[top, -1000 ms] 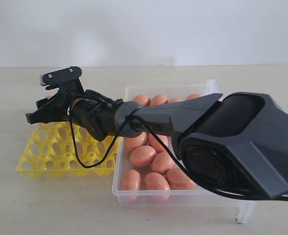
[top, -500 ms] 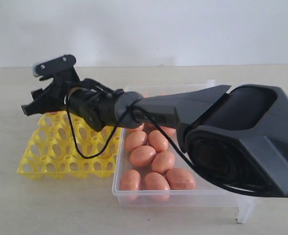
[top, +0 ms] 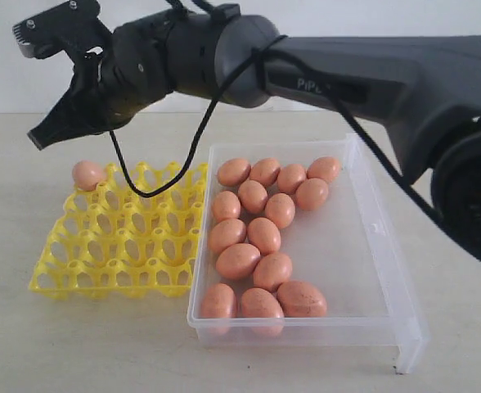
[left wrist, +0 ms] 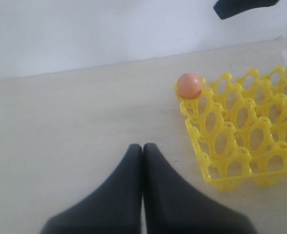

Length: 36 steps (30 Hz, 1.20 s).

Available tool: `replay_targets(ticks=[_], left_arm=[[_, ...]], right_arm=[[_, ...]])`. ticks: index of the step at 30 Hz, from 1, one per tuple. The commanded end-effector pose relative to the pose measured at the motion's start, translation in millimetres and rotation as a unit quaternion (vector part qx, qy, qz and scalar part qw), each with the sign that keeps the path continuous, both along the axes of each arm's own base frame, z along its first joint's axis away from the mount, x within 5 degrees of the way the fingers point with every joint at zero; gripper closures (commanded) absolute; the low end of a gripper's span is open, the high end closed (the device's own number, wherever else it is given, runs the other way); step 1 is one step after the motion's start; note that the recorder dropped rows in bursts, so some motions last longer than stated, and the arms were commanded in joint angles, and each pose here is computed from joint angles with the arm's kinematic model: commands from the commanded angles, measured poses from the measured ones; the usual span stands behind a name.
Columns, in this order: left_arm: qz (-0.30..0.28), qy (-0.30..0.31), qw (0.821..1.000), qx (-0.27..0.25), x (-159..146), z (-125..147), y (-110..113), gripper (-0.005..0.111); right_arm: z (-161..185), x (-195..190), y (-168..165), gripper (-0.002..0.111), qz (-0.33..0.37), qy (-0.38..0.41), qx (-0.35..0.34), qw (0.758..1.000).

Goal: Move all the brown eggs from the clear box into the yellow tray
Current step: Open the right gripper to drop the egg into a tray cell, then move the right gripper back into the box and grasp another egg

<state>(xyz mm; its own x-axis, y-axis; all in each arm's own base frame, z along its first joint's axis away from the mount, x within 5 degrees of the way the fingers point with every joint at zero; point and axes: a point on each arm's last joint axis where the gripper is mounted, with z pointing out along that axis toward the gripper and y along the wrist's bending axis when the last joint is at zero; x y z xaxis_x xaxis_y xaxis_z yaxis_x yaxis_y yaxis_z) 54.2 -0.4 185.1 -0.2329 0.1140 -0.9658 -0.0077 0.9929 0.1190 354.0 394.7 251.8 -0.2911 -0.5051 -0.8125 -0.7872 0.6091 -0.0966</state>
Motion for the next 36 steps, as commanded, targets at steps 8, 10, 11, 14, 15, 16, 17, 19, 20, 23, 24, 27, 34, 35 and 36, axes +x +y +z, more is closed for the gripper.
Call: replay_targets(ticks=[8,10,11,14,15,16,17,19,20,23,24,27,34,35,36], left_arm=[[0.004,-0.007,1.000,-0.006,0.2,0.3,0.3,0.111],[0.004,-0.007,1.000,-0.006,0.2,0.3,0.3,0.111],[0.004,-0.007,1.000,-0.006,0.2,0.3,0.3,0.111],[0.004,-0.007,1.000,-0.006,0.2,0.3,0.3,0.111],[0.004,-0.007,1.000,-0.006,0.2,0.3,0.3,0.111],[0.004,-0.007,1.000,-0.006,0.2,0.3,0.3,0.111],[0.004,-0.007,1.000,-0.006,0.2,0.3,0.3,0.111],[0.004,-0.007,1.000,-0.006,0.2,0.3,0.3,0.111],[0.004,-0.007,1.000,-0.006,0.2,0.3,0.3,0.111],[0.004,-0.007,1.000,-0.006,0.2,0.3,0.3,0.111],[0.004,-0.007,1.000,-0.006,0.2,0.3,0.3,0.111],[0.004,-0.007,1.000,-0.006,0.2,0.3,0.3,0.111],[0.004,-0.007,1.000,-0.006,0.2,0.3,0.3,0.111],[0.004,-0.007,1.000,-0.006,0.2,0.3,0.3,0.111],[0.004,-0.007,1.000,-0.006,0.2,0.3,0.3,0.111]], right_arm=[[56.5,-50.1,-57.5,0.107,0.020,0.138,-0.198,0.970],[70.0,-58.7,-67.7,0.107,0.013,0.154,-0.210,0.965],[78.4,-60.7,-72.0,0.107,0.009,0.150,-0.205,0.967],[82.3,-65.9,-81.7,0.107,0.010,0.142,-0.217,0.966],[79.5,-66.4,-84.8,0.107,0.014,0.136,-0.233,0.963],[76.3,-66.4,-88.7,0.107,0.015,0.127,-0.251,0.959],[66.5,-65.0,-92.6,0.107,0.011,0.124,-0.278,0.952],[52.9,-61.1,-100.6,0.107,-0.014,0.119,-0.315,0.941],[37.6,-60.3,-107.5,0.107,-0.035,0.153,-0.317,0.935],[5.2,-47.2,-139.1,0.107,-0.081,0.310,-0.242,0.916],[-8.3,-41.0,-157.3,0.107,-0.089,0.385,-0.192,0.898],[-16.5,-23.0,-193.0,0.107,-0.113,0.442,-0.128,0.881],[-20.5,-31.3,-182.6,0.050,-0.017,0.368,-0.219,0.903],[-20.8,-31.3,-182.9,0.037,-0.017,0.364,-0.226,0.903],[-21.2,-31.5,-183.0,0.034,-0.017,0.365,-0.226,0.903]])
